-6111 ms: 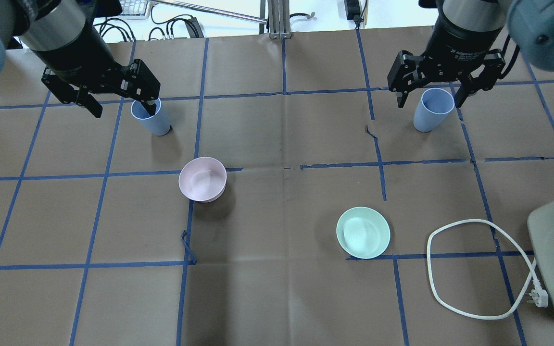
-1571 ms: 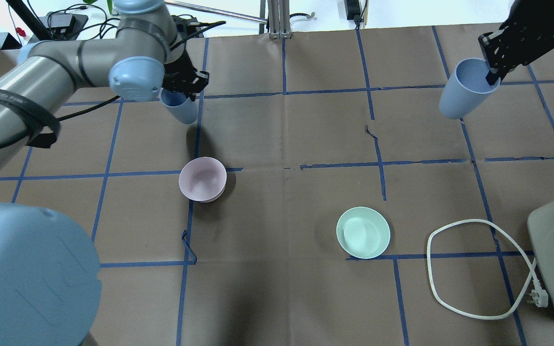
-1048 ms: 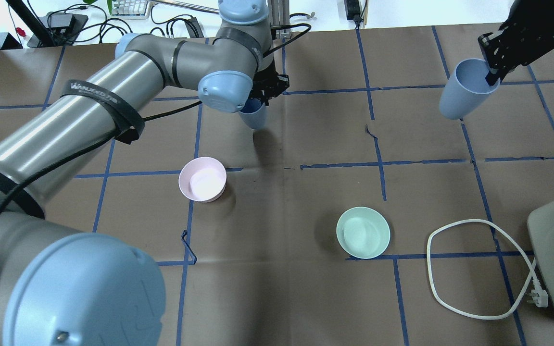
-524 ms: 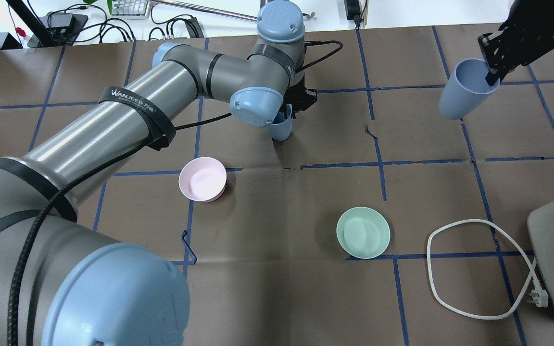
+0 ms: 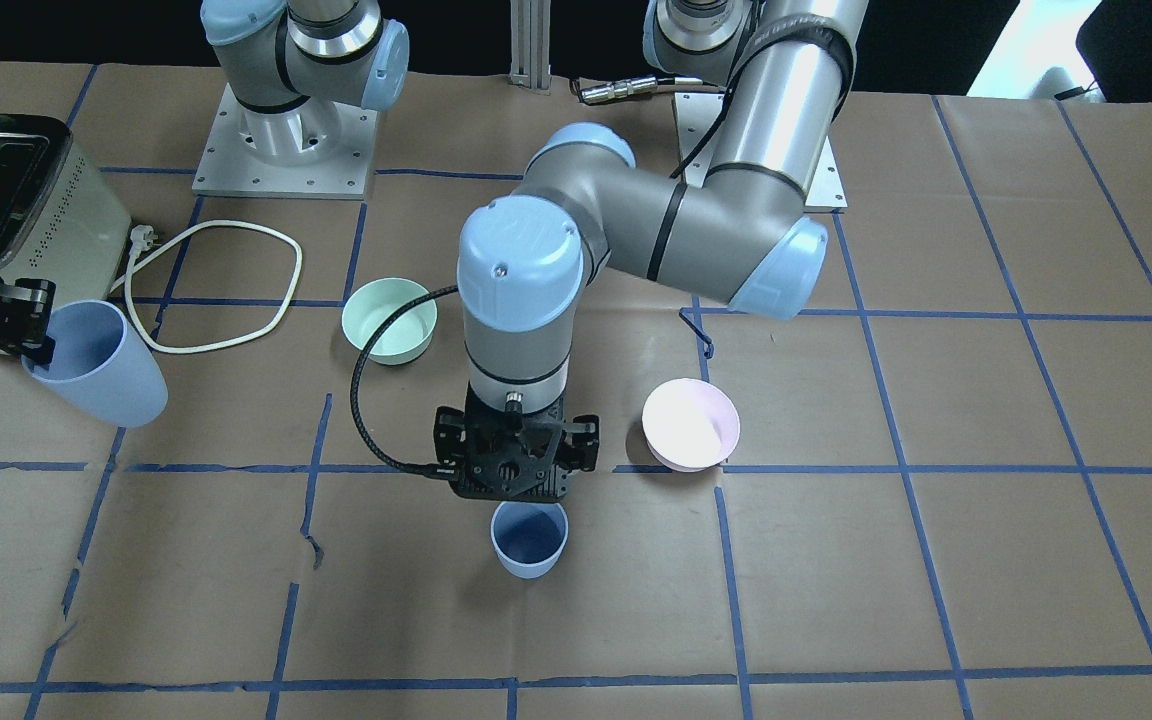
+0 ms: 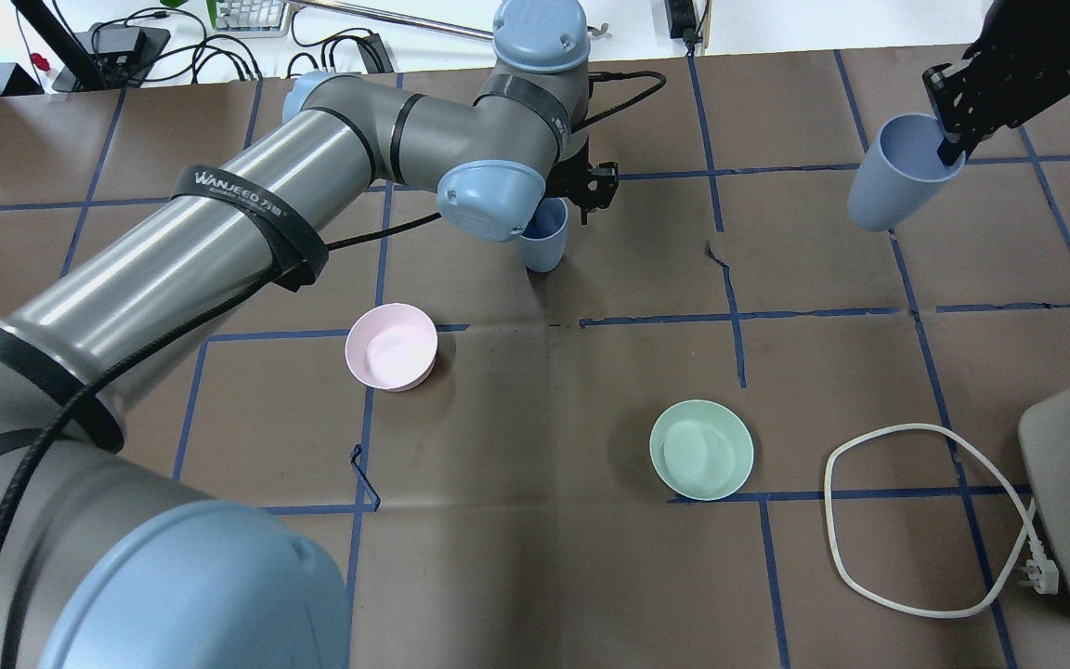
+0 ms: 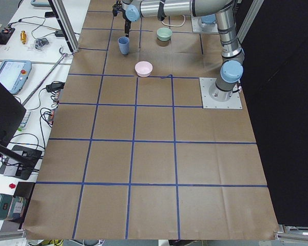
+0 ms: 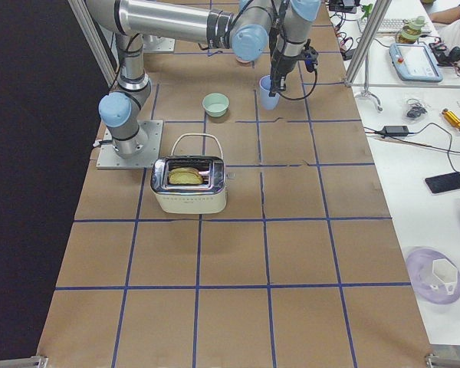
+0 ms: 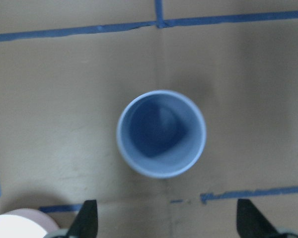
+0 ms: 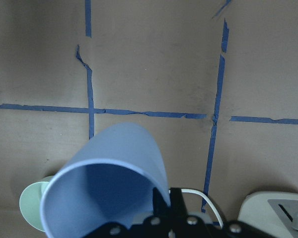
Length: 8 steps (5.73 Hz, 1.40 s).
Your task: Stack blue cups with both arms
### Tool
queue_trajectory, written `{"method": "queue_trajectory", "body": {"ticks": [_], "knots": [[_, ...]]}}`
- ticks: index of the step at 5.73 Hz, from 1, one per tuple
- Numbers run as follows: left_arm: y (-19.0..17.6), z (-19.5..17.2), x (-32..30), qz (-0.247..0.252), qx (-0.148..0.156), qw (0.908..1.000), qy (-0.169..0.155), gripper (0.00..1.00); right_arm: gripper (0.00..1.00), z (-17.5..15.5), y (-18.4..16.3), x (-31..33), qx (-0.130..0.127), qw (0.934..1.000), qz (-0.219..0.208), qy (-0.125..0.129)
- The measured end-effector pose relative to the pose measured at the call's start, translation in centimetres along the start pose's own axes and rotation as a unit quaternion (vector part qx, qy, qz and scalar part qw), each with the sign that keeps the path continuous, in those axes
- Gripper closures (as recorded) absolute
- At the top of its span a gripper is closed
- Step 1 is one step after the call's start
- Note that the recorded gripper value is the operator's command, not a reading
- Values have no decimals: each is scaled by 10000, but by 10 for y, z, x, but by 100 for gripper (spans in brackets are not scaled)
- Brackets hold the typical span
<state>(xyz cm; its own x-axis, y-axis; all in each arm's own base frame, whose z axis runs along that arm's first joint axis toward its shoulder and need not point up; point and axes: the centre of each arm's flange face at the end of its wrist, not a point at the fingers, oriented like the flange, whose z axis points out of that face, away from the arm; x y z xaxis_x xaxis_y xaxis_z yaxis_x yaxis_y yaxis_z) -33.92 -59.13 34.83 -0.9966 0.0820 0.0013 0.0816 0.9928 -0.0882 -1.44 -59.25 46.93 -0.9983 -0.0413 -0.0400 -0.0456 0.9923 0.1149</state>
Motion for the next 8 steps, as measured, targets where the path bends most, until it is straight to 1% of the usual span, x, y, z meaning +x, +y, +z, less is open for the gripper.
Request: {"method": "queue_trajectory", "body": {"ticks": [1, 2, 3, 4, 5, 6, 7, 8], "knots": [[29, -44, -62, -31, -77, 10000, -36, 1, 91, -1, -3, -18, 83, 9999, 135, -12], [75, -88, -114, -206, -158, 9996, -74, 1, 91, -3, -7, -52, 232, 9995, 235, 14], [120, -122, -140, -354, -329, 9988, -117, 1, 91, -2, -10, -98, 406, 9983, 405, 35], [140, -139, -149, -427, -431, 9981, -113, 1, 91, 4, -15, -152, 587, 9964, 615, 30], [143, -144, -157, -471, -446, 9979, -88, 1, 91, 18, -19, -216, 780, 9933, 852, -11], [138, -145, -167, -534, -462, 9975, -37, 1, 91, 34, -21, -273, 921, 9896, 1098, -81], [133, -148, -173, -585, -484, 9971, 29, 1, 91, 49, -25, -316, 969, 9866, 1304, -139], [131, -151, -175, -596, -500, 9970, 56, 1, 91, 60, -31, -336, 965, 9859, 1360, -153]]}}
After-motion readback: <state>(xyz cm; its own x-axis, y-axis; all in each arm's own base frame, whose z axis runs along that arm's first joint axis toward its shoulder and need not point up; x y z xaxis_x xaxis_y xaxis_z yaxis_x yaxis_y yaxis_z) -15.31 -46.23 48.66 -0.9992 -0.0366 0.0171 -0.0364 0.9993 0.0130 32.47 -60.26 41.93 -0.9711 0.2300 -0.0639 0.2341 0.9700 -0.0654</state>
